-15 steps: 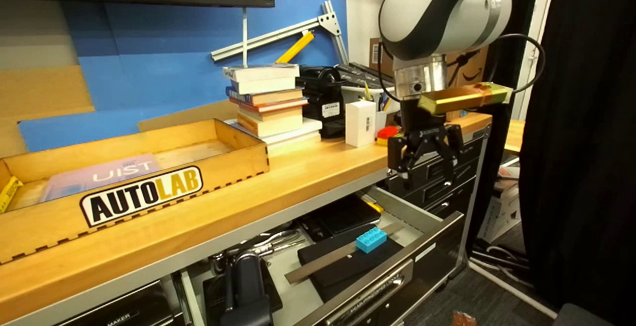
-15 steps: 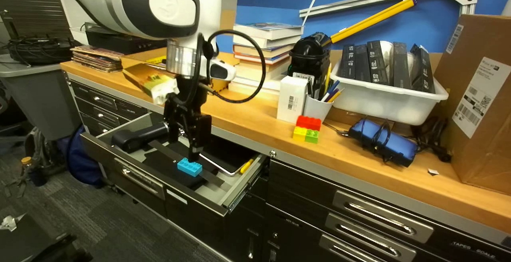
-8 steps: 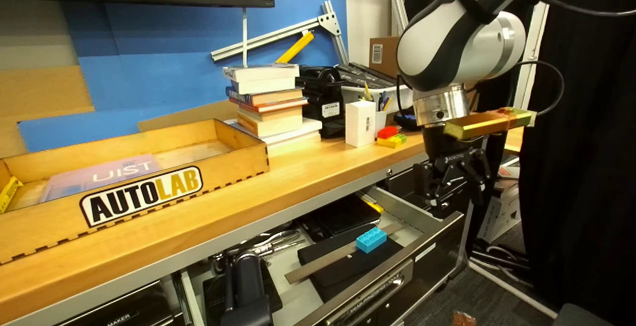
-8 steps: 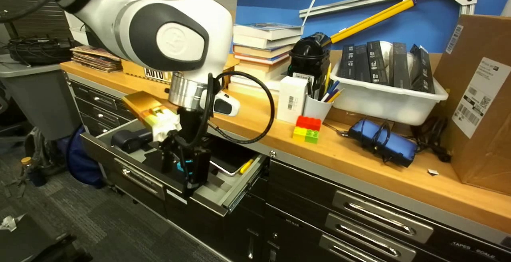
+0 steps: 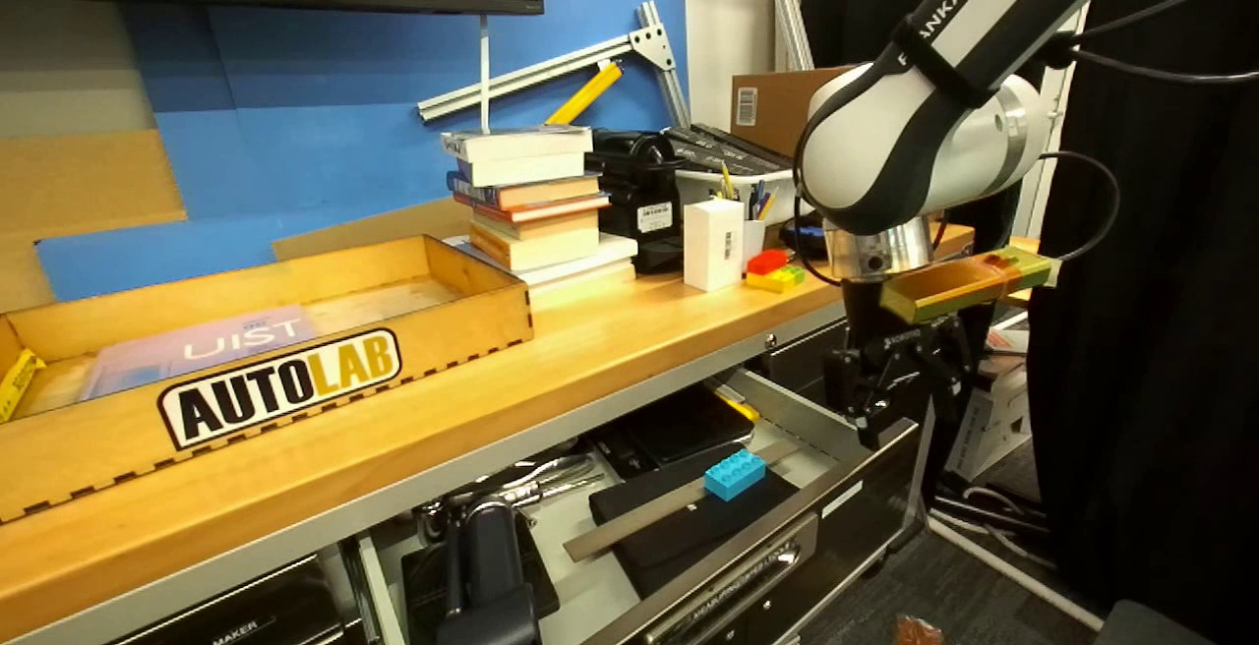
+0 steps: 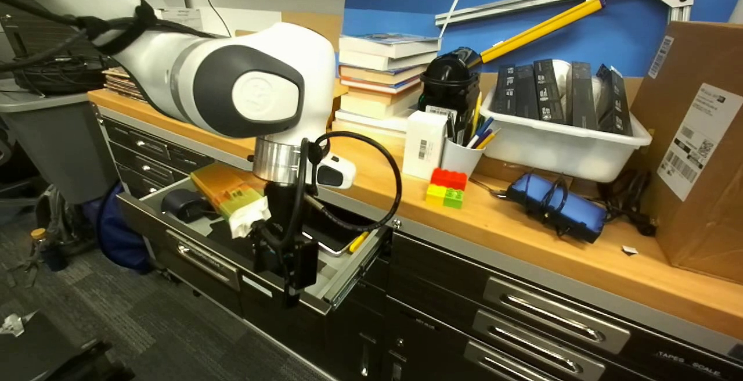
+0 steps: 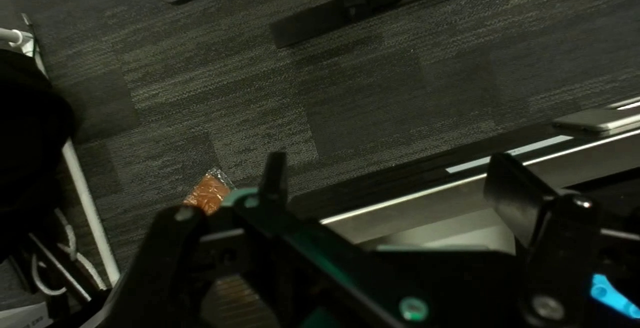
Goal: Put the blue object in the open drawer then close the drawer
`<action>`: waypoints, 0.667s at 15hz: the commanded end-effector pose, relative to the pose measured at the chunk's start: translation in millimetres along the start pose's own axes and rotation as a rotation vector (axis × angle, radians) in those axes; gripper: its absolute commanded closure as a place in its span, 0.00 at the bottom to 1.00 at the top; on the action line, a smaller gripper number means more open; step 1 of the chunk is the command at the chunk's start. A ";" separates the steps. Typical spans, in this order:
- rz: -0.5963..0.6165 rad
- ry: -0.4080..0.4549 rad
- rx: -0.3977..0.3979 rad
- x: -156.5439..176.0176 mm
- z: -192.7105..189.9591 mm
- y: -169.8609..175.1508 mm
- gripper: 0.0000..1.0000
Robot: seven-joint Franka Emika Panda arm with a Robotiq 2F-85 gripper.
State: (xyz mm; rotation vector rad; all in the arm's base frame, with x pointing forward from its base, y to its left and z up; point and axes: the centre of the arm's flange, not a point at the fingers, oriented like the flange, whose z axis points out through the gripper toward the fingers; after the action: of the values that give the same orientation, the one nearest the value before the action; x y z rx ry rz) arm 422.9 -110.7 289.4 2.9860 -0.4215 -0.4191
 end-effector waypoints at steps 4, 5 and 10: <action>-0.050 -0.011 0.005 -6.1 3.9 -5.8 0.00; -0.069 -0.015 0.006 -10.8 7.5 -7.7 0.00; -0.137 0.006 0.003 -24.1 40.5 -17.8 0.00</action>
State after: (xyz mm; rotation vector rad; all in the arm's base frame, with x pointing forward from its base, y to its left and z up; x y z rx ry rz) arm 407.8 -97.6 269.1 3.0092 -0.2790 -0.4888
